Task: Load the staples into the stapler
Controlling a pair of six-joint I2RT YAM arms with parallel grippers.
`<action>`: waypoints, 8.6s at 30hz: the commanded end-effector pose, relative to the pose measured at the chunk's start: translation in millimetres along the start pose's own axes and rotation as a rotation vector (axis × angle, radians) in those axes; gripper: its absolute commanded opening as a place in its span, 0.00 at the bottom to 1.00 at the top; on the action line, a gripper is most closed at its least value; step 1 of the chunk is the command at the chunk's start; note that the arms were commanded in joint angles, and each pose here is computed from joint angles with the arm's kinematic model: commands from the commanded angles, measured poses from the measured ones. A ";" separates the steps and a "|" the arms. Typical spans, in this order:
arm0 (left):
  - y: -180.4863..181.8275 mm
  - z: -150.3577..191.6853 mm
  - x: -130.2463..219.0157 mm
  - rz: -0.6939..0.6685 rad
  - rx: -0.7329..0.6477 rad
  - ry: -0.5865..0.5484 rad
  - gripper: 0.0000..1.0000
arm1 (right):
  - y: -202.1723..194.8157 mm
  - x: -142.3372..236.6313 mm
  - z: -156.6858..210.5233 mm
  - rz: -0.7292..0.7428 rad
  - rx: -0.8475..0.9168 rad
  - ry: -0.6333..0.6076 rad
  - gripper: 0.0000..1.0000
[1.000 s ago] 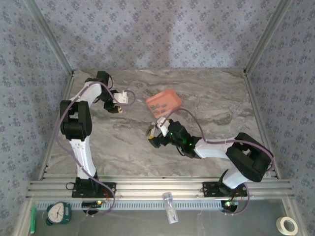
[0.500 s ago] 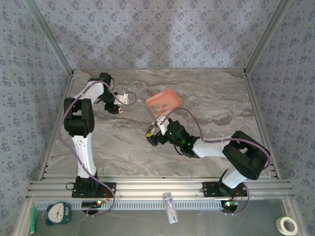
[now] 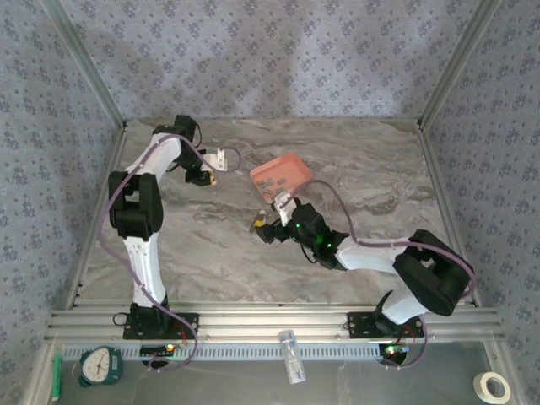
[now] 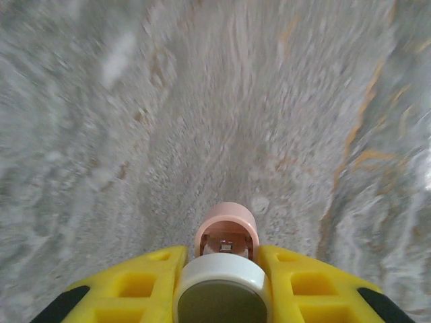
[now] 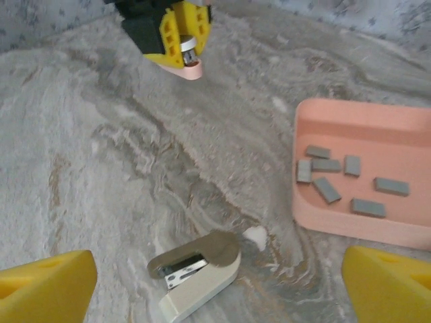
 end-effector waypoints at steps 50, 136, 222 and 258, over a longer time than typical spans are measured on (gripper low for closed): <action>-213.2 -123.2 145.4 0.088 0.034 -1.065 0.12 | 73.6 32.8 -120.1 -0.693 0.322 -0.461 0.33; -100.9 -19.4 -43.7 0.005 1.564 -0.181 0.75 | 49.4 10.1 -38.2 -0.355 -0.060 0.132 0.46; -114.1 -23.5 -39.9 0.075 0.034 0.081 0.91 | 38.1 26.1 -23.0 -0.282 -0.007 0.176 0.50; -151.5 -42.2 -3.9 -0.084 0.042 -0.126 0.37 | 0.2 26.0 -15.4 -0.224 -0.491 0.223 0.60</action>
Point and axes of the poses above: each hand's point on the last joint's axis, 136 mm out from that joint toward the fingers, its own x axis back along the fingers, its own y axis along the line the jaws close on, z = x × y, the point moved 1 cm from there along x, back along the fingers, and after that the axes turned 8 degrees about x, right-handed, at the moved point
